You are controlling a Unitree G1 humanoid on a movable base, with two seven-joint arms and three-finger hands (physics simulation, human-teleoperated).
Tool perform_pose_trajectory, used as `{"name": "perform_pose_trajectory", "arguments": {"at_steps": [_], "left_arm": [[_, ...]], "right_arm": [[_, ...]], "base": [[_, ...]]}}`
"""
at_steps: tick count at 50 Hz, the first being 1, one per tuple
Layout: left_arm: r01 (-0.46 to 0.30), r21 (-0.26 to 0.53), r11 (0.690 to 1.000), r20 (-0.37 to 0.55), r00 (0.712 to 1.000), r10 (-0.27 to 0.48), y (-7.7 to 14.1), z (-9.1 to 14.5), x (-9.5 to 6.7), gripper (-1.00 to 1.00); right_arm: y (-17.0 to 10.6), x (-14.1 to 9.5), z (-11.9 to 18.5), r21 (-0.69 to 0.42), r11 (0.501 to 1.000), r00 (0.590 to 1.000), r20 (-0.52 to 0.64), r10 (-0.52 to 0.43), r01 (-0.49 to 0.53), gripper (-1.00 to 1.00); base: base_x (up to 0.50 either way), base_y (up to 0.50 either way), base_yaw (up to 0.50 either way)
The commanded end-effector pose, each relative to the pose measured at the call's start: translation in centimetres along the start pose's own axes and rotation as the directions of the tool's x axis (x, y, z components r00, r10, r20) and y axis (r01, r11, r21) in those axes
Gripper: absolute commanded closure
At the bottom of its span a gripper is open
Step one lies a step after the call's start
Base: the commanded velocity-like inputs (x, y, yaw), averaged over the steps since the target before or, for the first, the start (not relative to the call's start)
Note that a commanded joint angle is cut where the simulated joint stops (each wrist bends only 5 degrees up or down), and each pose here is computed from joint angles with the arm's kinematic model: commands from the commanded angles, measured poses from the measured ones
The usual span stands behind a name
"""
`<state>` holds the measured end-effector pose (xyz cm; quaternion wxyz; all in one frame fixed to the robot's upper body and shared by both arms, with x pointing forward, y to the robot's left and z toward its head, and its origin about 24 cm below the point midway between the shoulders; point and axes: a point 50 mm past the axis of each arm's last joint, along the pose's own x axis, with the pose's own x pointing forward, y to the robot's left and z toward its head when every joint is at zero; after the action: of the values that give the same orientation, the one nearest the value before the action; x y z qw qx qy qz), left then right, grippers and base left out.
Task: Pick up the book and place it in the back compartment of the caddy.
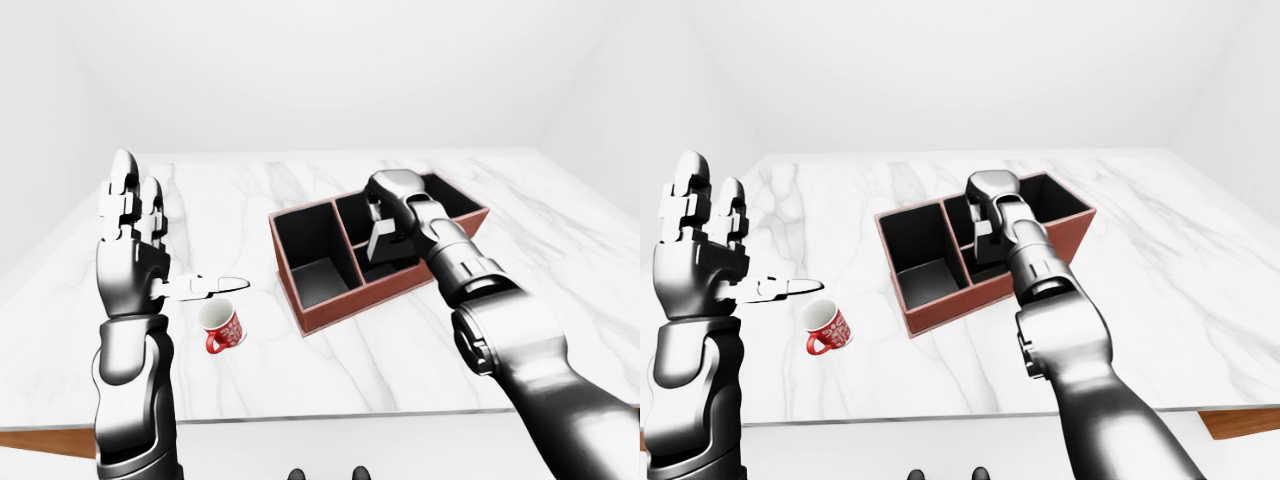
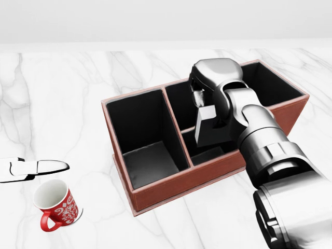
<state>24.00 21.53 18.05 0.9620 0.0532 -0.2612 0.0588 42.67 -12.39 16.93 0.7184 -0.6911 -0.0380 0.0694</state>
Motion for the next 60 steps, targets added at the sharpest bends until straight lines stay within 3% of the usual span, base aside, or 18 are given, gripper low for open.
{"name": "perform_pose_trajectory", "arguments": {"at_steps": [1,60], "left_arm": [[0.0,-0.001,1.0,0.002,1.0,0.0,0.0,0.0,0.0,-1.0],[0.003,-0.002,1.0,0.017,1.0,-0.003,0.0,0.5,-0.2,-1.0]], "right_arm": [[-1.0,0.2,0.9,-0.033,0.998,0.998,0.025,-0.052,0.053,1.0],[2.1,-0.3,0.8,-0.052,0.996,0.997,0.023,-0.074,0.075,1.0]], "base": [[0.0,0.0,0.0],[0.0,0.0,0.0]]}}
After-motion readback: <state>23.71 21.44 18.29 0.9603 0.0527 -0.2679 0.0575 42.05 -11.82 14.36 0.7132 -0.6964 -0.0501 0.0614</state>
